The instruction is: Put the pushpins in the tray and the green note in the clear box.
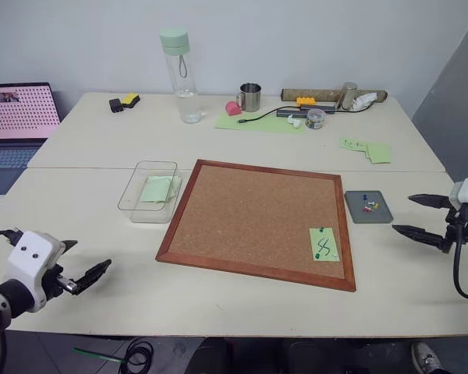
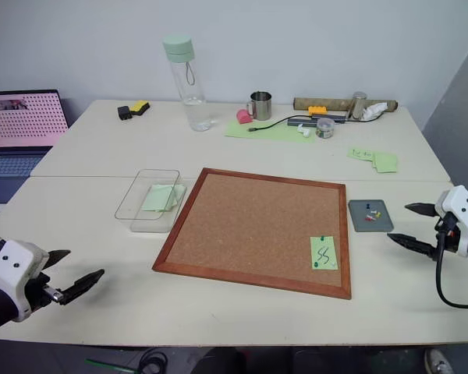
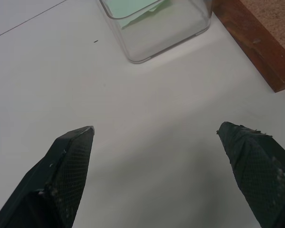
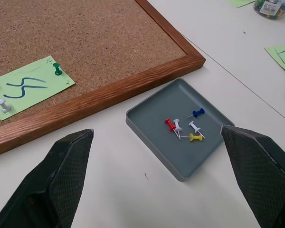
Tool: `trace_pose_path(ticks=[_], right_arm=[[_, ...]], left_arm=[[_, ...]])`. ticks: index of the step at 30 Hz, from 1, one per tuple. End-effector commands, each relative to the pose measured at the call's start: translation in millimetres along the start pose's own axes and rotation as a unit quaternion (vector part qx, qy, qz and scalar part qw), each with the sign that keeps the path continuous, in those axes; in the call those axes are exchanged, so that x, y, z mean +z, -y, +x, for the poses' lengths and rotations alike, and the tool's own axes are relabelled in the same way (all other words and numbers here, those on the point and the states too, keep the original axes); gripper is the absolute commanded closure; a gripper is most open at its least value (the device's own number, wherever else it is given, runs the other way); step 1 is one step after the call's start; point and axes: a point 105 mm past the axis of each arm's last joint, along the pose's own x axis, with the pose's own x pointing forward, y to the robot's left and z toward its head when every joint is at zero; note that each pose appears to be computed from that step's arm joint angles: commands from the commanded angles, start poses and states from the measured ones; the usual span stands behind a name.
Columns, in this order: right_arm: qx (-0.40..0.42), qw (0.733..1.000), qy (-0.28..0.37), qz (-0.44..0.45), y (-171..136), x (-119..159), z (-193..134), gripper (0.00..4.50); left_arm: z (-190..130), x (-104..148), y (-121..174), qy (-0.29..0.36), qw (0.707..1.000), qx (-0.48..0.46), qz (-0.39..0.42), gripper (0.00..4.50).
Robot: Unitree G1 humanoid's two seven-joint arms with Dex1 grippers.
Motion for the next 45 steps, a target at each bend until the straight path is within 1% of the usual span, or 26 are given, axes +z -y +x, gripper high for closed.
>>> trace_pose_path(ticks=[1,11,14,16,18,20,24,28,31,34,36,37,42,45], right_arm=[[-0.005,1.000,0.009,-0.021,2.4,13.1,-6.1,0.00],[-0.002,1.000,0.013,-0.018,-4.3,14.4,-5.4,0.00],[-0.001,1.000,0.015,-0.016,-7.0,13.7,-4.7,0.00],[0.000,1.000,0.019,-0.016,-8.4,15.3,-3.5,0.00],[0.002,1.000,0.024,-0.017,-10.0,18.0,-2.2,0.00],[0.003,0.999,0.029,-0.018,-11.8,21.1,-1.4,0.00],[0.004,0.999,0.045,-0.015,-15.7,27.8,0.9,0.00],[0.019,0.998,0.062,-0.011,-25.1,35.1,12.1,0.00],[0.036,0.997,0.072,-0.011,-34.7,40.8,19.8,0.00],[0.054,0.995,0.081,-0.013,-45.6,47.2,29.3,0.00],[0.060,0.995,0.085,-0.011,-49.8,49.9,34.1,0.00],[0.063,0.994,0.084,-0.011,-51.9,50.1,37.3,0.00],[0.077,0.994,0.072,-0.011,-58.6,49.2,54.2,0.00],[0.081,0.995,0.056,-0.015,-59.5,44.0,69.0,0.00]], left_arm=[[-0.9,11.6,-3.6,0.022,1.000,0.005,0.008,0.06],[4.8,12.9,-1.1,0.026,1.000,-0.002,0.004,0.06],[8.8,21.4,5.4,0.044,0.999,-0.019,0.006,0.06],[11.8,32.8,13.2,0.063,0.997,-0.041,0.008,0.41],[15.6,45.9,21.2,0.080,0.995,-0.065,0.014,0.62],[20.0,61.6,32.2,0.096,0.991,-0.094,0.024,1.13],[29.1,90.1,53.1,0.123,0.981,-0.145,0.050,1.95],[58.0,122.0,96.5,0.167,0.959,-0.218,0.075,2.63],[72.7,134.0,125.5,0.185,0.941,-0.272,0.079,3.28],[90.2,139.0,155.3,0.195,0.924,-0.318,0.086,3.93],[100.1,141.6,166.6,0.199,0.919,-0.330,0.087,4.33],[106.0,143.2,172.3,0.203,0.916,-0.335,0.088,4.47],[140.2,139.6,204.3,0.207,0.909,-0.349,0.094,4.47],[163.2,137.8,221.1,0.212,0.912,-0.344,0.068,4.47]])
